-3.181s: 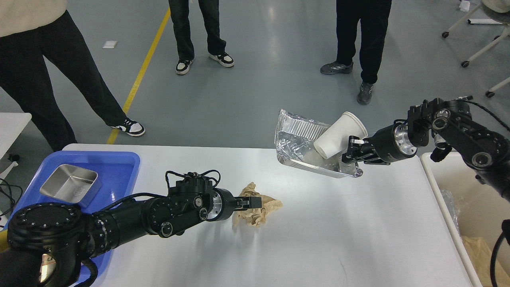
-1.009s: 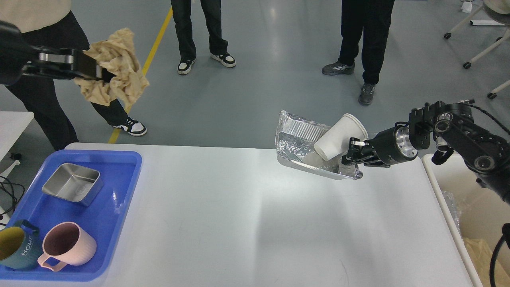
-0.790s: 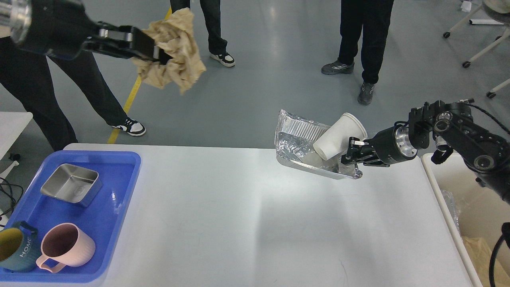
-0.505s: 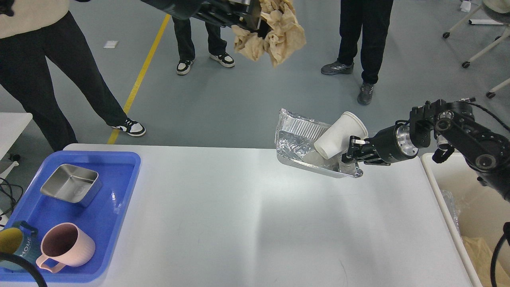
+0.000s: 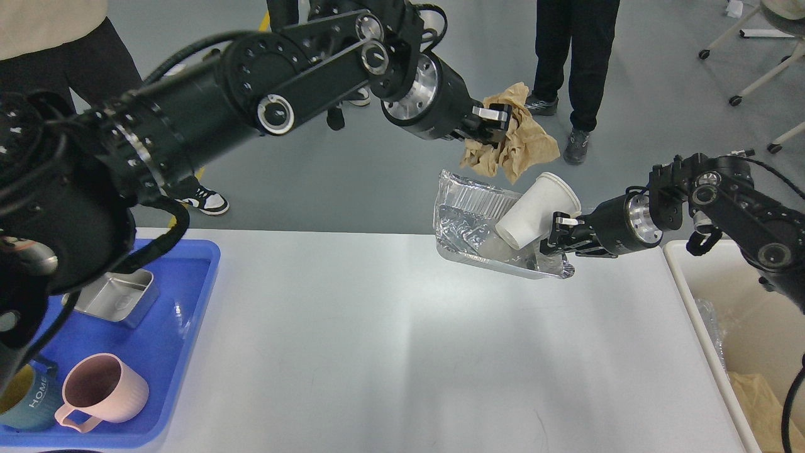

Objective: Tidy desktop
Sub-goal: 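Lower the cloth into the foil tray and release it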

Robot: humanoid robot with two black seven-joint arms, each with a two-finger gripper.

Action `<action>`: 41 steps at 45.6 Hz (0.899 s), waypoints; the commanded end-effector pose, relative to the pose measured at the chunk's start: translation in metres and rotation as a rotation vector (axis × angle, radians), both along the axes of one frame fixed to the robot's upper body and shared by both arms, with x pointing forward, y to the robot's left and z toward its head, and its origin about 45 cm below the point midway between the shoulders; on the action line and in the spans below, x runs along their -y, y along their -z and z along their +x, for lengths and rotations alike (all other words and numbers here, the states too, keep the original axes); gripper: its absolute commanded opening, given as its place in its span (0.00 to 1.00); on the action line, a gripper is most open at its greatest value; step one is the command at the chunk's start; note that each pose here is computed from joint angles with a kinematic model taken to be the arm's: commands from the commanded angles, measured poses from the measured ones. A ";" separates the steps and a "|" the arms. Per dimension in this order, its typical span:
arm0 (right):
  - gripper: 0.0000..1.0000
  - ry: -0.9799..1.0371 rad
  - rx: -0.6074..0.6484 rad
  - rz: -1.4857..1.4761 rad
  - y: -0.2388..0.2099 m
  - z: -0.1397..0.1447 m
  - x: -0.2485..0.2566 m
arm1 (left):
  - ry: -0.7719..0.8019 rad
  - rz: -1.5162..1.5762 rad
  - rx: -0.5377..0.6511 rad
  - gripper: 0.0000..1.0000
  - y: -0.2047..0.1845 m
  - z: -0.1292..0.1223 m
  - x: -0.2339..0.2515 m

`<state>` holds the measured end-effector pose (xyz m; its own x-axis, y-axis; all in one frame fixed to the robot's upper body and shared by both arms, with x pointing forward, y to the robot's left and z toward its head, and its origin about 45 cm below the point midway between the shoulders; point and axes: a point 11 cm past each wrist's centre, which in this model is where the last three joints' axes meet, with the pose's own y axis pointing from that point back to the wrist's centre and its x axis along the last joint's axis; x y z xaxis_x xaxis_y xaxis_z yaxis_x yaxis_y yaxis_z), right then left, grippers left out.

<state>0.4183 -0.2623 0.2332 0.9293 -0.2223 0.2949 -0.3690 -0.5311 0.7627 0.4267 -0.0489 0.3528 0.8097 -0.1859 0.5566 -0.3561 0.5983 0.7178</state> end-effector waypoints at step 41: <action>0.00 0.015 -0.004 -0.005 0.003 0.000 0.003 | -0.048 -0.016 -0.018 0.96 0.035 -0.003 0.005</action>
<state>0.4186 -0.2654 0.2303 0.9275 -0.2336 0.2919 -0.3730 -0.5230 0.7664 0.4243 -0.0528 0.3169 0.8271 -0.1397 0.5445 -0.3727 0.5888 0.7172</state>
